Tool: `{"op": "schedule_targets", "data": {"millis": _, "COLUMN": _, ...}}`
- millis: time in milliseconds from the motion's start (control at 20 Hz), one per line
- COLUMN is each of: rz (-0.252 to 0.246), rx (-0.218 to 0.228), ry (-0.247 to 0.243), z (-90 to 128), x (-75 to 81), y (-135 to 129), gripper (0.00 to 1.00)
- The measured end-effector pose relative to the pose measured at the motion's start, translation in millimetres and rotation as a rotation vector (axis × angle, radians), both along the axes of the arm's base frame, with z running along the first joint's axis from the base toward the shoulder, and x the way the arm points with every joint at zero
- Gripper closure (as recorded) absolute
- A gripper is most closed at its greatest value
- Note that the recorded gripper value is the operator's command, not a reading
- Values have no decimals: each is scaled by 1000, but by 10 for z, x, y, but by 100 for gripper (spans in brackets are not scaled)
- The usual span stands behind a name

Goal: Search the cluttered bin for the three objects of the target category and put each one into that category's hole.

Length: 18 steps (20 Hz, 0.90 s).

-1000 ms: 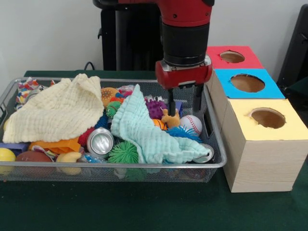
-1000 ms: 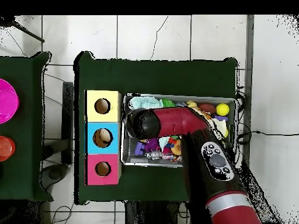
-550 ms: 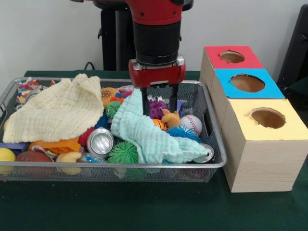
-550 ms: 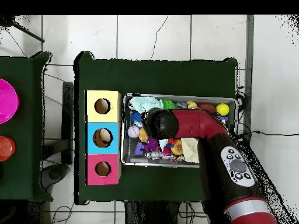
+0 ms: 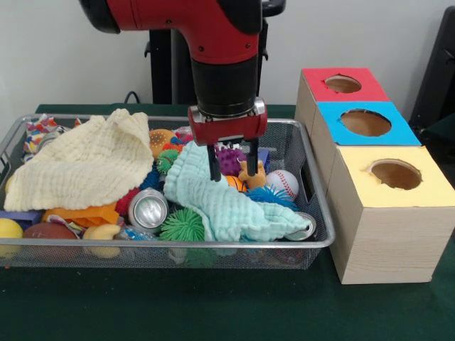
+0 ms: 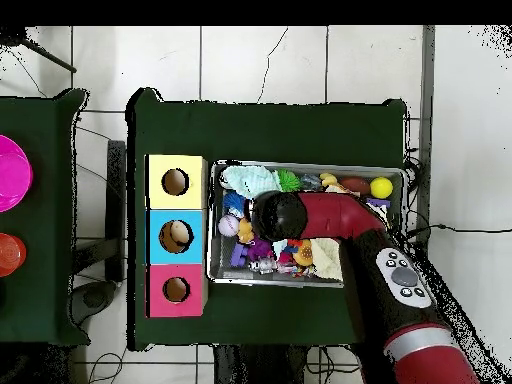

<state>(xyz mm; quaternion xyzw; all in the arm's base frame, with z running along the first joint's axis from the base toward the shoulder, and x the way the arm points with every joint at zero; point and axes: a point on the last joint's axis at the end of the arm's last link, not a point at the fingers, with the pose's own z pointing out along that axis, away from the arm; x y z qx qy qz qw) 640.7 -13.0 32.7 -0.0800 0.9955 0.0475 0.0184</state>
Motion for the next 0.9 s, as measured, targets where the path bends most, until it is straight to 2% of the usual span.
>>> {"op": "schedule_targets", "data": {"millis": 250, "rz": 7, "rx": 23, "ry": 34, "z": -252, "x": -73, "y": 126, "gripper": 0}}
{"op": "schedule_targets", "data": {"millis": 550, "rz": 3, "rx": 41, "ry": 35, "z": -452, "x": -104, "y": 192, "gripper": 0}}
{"op": "schedule_targets", "data": {"millis": 900, "rz": 1, "rx": 39, "ry": 24, "z": -445, "x": -55, "y": 181, "gripper": 0}}
